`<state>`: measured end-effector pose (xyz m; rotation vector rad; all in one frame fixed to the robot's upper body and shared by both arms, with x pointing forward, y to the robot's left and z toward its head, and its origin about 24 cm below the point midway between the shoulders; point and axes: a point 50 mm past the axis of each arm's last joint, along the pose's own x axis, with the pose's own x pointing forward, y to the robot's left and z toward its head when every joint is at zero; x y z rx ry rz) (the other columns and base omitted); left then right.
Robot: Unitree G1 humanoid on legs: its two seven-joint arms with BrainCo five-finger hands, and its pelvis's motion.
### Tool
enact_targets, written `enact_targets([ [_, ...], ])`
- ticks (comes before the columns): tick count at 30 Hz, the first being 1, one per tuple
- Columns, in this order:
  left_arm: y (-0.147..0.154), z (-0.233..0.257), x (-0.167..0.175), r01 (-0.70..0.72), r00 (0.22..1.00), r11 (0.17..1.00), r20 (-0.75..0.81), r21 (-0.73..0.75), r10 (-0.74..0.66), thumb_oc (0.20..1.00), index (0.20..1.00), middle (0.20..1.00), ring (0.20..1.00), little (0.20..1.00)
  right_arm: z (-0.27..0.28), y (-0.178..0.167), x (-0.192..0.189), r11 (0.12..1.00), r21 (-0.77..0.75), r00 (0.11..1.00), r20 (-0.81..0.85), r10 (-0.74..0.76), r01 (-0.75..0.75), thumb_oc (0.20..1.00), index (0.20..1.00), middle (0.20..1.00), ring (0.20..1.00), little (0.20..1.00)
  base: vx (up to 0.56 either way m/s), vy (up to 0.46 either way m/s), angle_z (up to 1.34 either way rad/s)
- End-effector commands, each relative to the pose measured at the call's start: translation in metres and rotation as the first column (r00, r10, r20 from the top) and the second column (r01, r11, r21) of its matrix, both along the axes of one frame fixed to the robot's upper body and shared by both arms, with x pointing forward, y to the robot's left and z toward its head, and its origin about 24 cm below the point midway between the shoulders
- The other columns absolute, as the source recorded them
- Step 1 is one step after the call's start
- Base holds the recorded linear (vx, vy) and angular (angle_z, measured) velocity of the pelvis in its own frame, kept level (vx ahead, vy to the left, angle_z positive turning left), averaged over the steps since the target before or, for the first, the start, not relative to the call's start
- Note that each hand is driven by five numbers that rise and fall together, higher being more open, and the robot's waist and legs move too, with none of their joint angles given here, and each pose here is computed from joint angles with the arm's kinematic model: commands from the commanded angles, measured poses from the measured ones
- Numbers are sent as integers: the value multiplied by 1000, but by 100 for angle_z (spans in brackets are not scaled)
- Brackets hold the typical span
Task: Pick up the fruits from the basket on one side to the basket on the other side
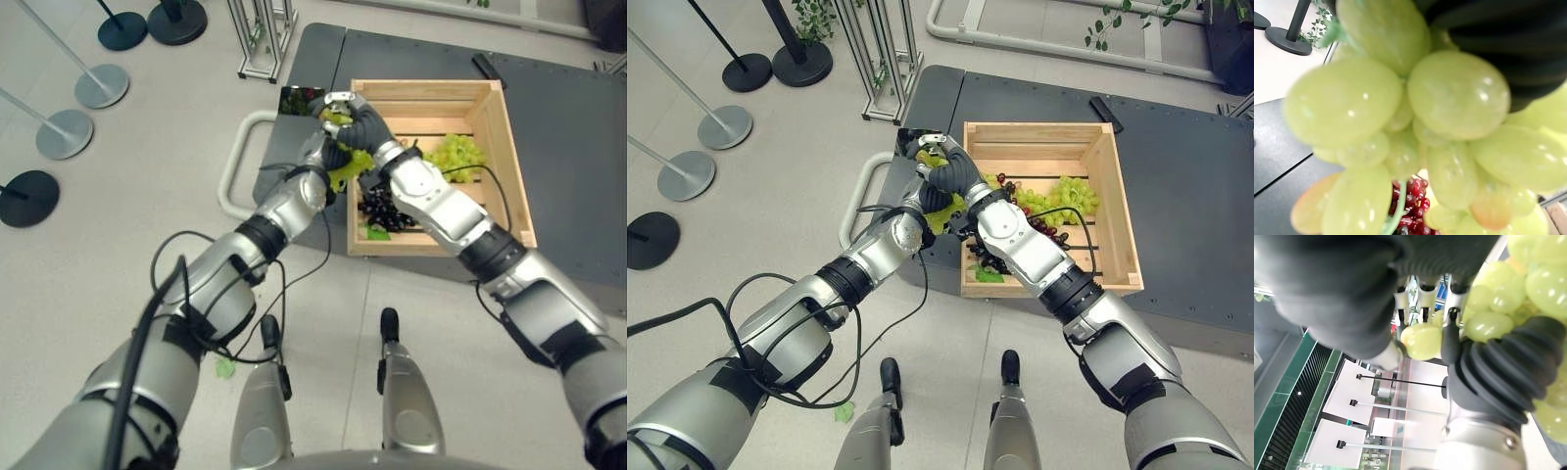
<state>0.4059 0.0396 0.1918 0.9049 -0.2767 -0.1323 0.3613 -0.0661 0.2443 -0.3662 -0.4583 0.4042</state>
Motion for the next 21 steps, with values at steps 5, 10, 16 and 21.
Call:
enact_targets([
  [5, -26, 23, -9, 106, 993, 975, 77, -195, -93, 200, 200, 200, 200, 200, 37, 33, -25, 977, 112, 971, 175, 161, -182, 200, 200, 200, 200, 200, 0, 0, 0],
  [10, -19, 24, -10, 136, 991, 910, 36, -393, -132, 200, 200, 200, 200, 200, 38, 27, -24, 978, 138, 975, 179, 133, -159, 1000, 1000, 1000, 1000, 1000, 0, 0, 0],
  [16, 4, 25, -16, 154, 986, 735, 53, -660, -159, 200, 200, 200, 200, 200, 34, 5, -30, 965, 224, 977, 190, 94, -136, 1000, 1000, 1000, 1000, 1000, 0, 0, 0],
  [21, 32, 10, -25, 131, 989, 625, 54, -770, -140, 200, 200, 200, 200, 200, 18, -17, -43, 949, 288, 979, 188, 77, -130, 1000, 1000, 1000, 1000, 1000, -9, -26, -5],
])
